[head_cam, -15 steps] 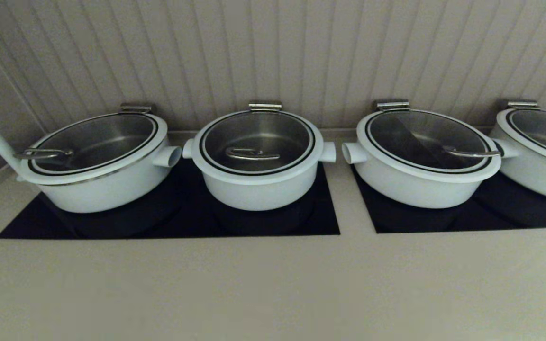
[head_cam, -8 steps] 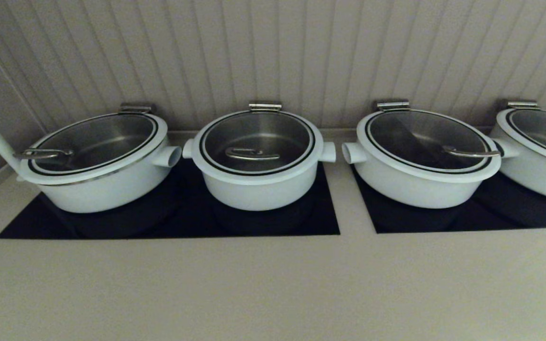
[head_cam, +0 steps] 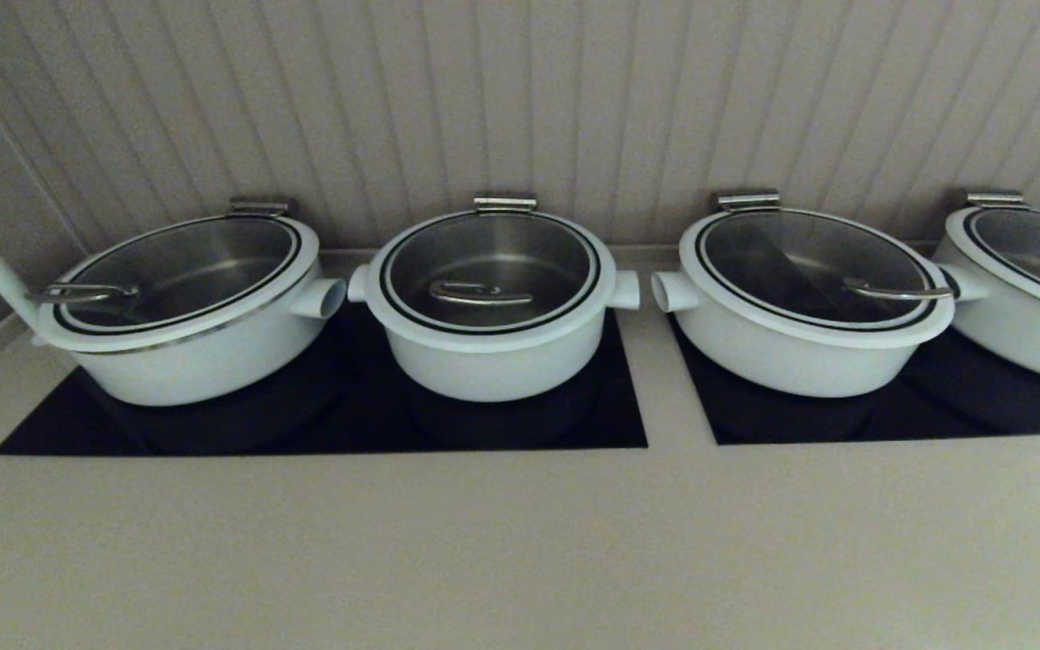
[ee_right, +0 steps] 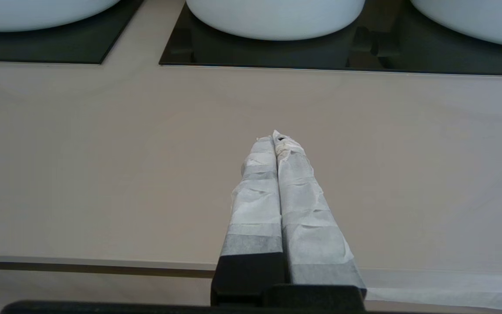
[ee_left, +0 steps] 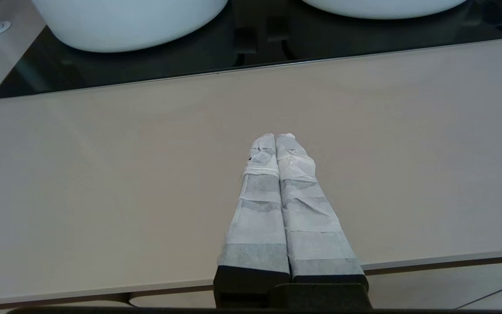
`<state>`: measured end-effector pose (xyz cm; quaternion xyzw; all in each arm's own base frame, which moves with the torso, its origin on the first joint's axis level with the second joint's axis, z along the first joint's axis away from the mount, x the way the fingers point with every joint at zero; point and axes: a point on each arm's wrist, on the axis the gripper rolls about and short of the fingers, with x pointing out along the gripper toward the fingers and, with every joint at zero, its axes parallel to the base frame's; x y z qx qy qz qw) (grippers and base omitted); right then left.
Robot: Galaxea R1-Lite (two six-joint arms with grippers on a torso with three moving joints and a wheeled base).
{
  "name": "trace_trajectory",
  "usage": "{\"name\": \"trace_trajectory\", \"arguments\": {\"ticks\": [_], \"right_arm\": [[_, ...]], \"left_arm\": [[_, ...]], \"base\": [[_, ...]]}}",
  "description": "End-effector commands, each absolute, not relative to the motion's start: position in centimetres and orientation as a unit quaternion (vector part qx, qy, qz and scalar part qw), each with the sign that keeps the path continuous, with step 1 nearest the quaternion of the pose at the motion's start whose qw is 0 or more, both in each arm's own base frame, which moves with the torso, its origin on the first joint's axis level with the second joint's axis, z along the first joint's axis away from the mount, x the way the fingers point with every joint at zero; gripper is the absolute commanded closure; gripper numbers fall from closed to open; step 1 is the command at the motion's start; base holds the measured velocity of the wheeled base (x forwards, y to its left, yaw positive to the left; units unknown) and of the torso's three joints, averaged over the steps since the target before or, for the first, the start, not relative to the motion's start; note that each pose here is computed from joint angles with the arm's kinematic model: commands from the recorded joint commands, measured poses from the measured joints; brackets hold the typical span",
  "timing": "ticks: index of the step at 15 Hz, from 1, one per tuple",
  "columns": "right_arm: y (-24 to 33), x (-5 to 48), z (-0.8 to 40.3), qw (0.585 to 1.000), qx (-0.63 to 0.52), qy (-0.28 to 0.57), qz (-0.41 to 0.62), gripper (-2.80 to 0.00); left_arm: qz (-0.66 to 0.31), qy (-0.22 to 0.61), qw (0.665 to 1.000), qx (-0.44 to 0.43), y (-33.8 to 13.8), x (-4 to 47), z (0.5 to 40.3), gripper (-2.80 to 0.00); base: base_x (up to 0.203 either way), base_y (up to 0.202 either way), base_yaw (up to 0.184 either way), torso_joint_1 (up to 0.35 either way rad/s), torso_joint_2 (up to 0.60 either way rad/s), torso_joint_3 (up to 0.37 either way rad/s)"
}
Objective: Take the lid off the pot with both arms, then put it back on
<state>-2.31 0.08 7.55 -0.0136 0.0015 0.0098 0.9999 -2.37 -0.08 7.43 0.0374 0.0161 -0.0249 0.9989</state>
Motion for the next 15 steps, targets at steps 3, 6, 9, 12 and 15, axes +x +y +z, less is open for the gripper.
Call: {"name": "trace_trajectory", "arguments": {"ticks": [3, 6, 9, 12, 15], "right_arm": [[0.08, -2.30, 7.55, 1.000, -0.013, 0.002, 0.010, 0.00], [0.08, -2.30, 7.55, 1.000, -0.014, 0.002, 0.010, 0.00], [0.08, -2.30, 7.55, 1.000, -0.015, 0.002, 0.010, 0.00], [0.08, -2.30, 7.55, 1.000, -0.014, 0.002, 0.010, 0.00], [0.08, -2.30, 7.55, 1.000, -0.014, 0.002, 0.009, 0.00]], "left_arm": [[-0.025, 0.016, 0.999, 0.037, -0.08, -2.38, 7.42, 0.00], [-0.025, 0.016, 0.999, 0.037, -0.08, -2.38, 7.42, 0.00], [-0.025, 0.016, 0.999, 0.037, -0.08, -2.38, 7.42, 0.00], [-0.024, 0.016, 0.999, 0.037, -0.09, -2.38, 7.42, 0.00], [-0.025, 0.015, 0.999, 0.037, -0.08, -2.38, 7.43, 0.00]], "base": [[0.000, 0.000, 0.000, 0.000, 0.00, 0.000], [0.000, 0.000, 0.000, 0.000, 0.00, 0.000], [0.000, 0.000, 0.000, 0.000, 0.00, 0.000], [0.000, 0.000, 0.000, 0.000, 0.00, 0.000], [0.000, 0.000, 0.000, 0.000, 0.00, 0.000]]}}
